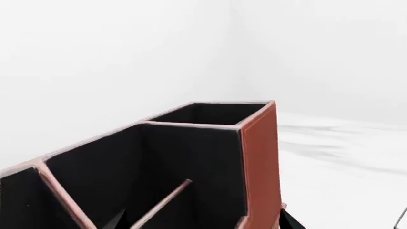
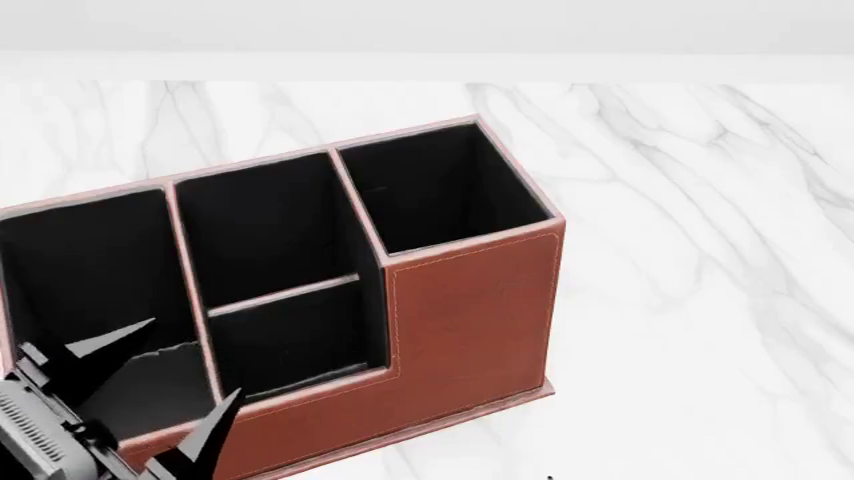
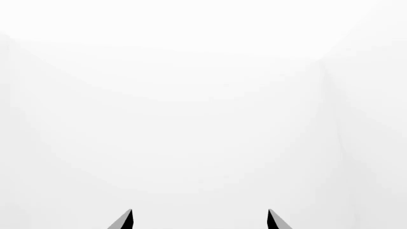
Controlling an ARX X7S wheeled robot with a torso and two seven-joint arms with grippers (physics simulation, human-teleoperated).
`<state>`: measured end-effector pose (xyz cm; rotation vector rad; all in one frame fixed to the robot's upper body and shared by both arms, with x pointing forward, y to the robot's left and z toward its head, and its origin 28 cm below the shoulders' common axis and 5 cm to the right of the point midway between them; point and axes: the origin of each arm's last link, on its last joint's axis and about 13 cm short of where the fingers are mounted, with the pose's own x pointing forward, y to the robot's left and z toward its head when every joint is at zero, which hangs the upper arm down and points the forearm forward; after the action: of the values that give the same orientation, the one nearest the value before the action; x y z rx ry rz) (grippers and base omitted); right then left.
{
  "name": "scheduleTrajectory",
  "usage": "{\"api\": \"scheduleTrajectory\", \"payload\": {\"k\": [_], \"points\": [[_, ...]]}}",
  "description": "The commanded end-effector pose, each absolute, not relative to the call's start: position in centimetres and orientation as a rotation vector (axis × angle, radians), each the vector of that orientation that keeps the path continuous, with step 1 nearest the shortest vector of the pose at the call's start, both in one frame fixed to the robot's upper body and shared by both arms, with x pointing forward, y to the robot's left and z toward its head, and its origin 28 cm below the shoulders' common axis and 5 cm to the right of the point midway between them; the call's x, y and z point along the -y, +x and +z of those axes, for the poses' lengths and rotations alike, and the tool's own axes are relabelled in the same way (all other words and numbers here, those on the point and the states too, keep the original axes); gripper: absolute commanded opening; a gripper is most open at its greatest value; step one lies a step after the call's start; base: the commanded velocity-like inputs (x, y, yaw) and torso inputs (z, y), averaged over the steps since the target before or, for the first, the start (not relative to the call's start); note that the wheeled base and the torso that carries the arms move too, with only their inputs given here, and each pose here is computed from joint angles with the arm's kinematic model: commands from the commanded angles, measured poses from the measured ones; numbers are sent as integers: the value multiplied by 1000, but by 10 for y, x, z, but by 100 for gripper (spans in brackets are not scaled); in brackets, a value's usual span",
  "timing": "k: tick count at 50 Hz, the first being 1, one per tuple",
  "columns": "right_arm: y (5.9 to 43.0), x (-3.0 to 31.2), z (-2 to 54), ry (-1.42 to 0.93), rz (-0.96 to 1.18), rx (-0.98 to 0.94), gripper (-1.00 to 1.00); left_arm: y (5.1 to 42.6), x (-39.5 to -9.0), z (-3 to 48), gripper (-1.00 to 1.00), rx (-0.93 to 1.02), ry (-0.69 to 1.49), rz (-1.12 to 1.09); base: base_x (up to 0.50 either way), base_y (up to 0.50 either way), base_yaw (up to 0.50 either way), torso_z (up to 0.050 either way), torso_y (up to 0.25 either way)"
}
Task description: Pick up the book and place it in the back compartment of the caddy.
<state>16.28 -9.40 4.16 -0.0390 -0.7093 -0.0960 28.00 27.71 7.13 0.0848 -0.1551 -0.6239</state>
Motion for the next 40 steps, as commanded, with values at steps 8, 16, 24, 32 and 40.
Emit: {"api": "scheduleTrajectory", "payload": {"k": [8,16,24,32,40], "points": [[163,94,42,-41,-92,707,100,272,-277,64,100,98,58,-779,0,0,0,0,0],[164,93,41,-42,-91,704,100,269,-274,59,100,43,84,-847,0,0,0,0,0],[164,93,41,-43,-92,704,100,266,-271,56,100,59,91,-876,0,0,0,0,0],[164,93,40,-44,-91,704,100,263,-268,53,100,50,92,-907,0,0,0,0,0],[164,93,41,-44,-92,704,100,263,-264,54,100,50,85,-935,0,0,0,0,0]]}}
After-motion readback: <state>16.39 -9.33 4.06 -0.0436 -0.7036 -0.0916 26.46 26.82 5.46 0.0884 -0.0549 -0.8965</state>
